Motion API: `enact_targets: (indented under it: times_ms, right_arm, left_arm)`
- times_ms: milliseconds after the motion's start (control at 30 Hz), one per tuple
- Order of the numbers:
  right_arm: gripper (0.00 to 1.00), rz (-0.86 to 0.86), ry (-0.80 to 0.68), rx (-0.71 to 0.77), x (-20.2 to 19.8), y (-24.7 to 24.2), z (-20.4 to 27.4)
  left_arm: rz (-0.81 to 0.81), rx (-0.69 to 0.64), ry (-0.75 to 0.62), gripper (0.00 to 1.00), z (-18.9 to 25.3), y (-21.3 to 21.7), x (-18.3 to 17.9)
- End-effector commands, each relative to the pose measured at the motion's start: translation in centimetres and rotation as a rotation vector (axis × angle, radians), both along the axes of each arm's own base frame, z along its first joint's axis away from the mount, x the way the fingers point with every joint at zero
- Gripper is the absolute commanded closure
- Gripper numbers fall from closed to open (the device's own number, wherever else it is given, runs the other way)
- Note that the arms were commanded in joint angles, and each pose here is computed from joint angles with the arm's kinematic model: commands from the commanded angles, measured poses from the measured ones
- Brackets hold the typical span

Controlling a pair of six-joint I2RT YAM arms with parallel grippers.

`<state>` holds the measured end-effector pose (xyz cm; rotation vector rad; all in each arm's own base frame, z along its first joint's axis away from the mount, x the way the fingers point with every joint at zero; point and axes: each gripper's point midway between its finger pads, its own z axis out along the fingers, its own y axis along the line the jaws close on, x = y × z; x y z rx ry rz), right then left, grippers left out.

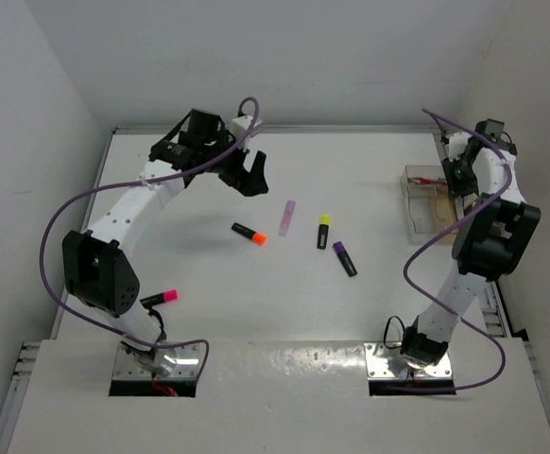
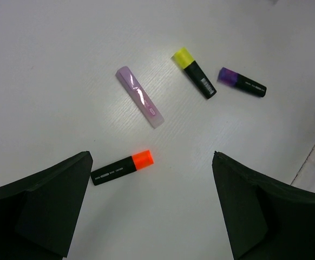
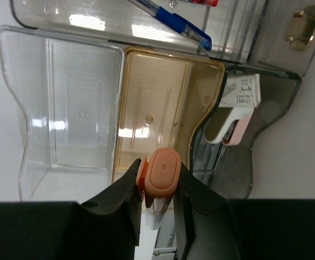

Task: Sort the stationery into containers
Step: Place the stationery into the container, then grab a piece of stationery with the left arm

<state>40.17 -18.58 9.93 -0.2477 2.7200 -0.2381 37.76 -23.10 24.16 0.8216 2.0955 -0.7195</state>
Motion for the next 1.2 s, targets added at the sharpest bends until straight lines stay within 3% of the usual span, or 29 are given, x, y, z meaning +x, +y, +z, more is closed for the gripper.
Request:
enact_targets:
  times_ms: [0, 133, 233, 267, 367, 533, 700, 900, 1167]
  right_arm:
    - [1.00, -0.007, -0.043, -0.020, 1.7, -0.9, -0.2]
    - [0.95, -0.037, -0.031, 0.003, 2.1, -0.9, -1.2]
    - [0.73, -0.056, -0.020, 0.019, 2.1, -0.7, -1.5]
    - [0.61, -0.057, -0.018, 0.021, 2.1, -0.6, -1.3]
    - [0.50, -0.058, -0.030, 0.033, 2.0, 0.2, -0.2]
    - [0.48, -0.030, -0.127, 0.053, 2.3, 3.1, 4.9]
    - [0.47, 0.004, -0.224, 0.197, 1.6, 8.3, 10.6]
    - [0.46, 0.003, -0.261, 0.378, -1.2, 14.3, 13.1]
    - [0.45, 0.016, -0.298, 0.489, -3.8, 17.0, 15.3]
  left_arm:
    - [0.002, 0.026, -0.045, 0.00, 0.6, 0.4, 0.6]
    - [0.024, 0.060, -0.043, 0.00, -0.3, 0.5, 0.8]
    - [0.090, 0.128, -0.066, 0.00, -1.0, 1.0, 1.3]
    - [0.110, 0.147, -0.072, 0.00, -1.5, 1.1, 1.4]
    - [0.166, 0.162, -0.064, 0.00, -2.1, 1.0, 1.5]
    - [0.187, 0.172, -0.005, 0.00, -4.5, -0.9, 1.5]
    - [0.146, 0.187, -0.014, 0.01, -7.0, -4.1, 1.6]
    - [0.159, 0.271, 0.042, 0.14, -11.5, -6.9, 3.0]
    - [0.200, 0.346, 0.087, 0.31, -15.0, -8.8, 4.9]
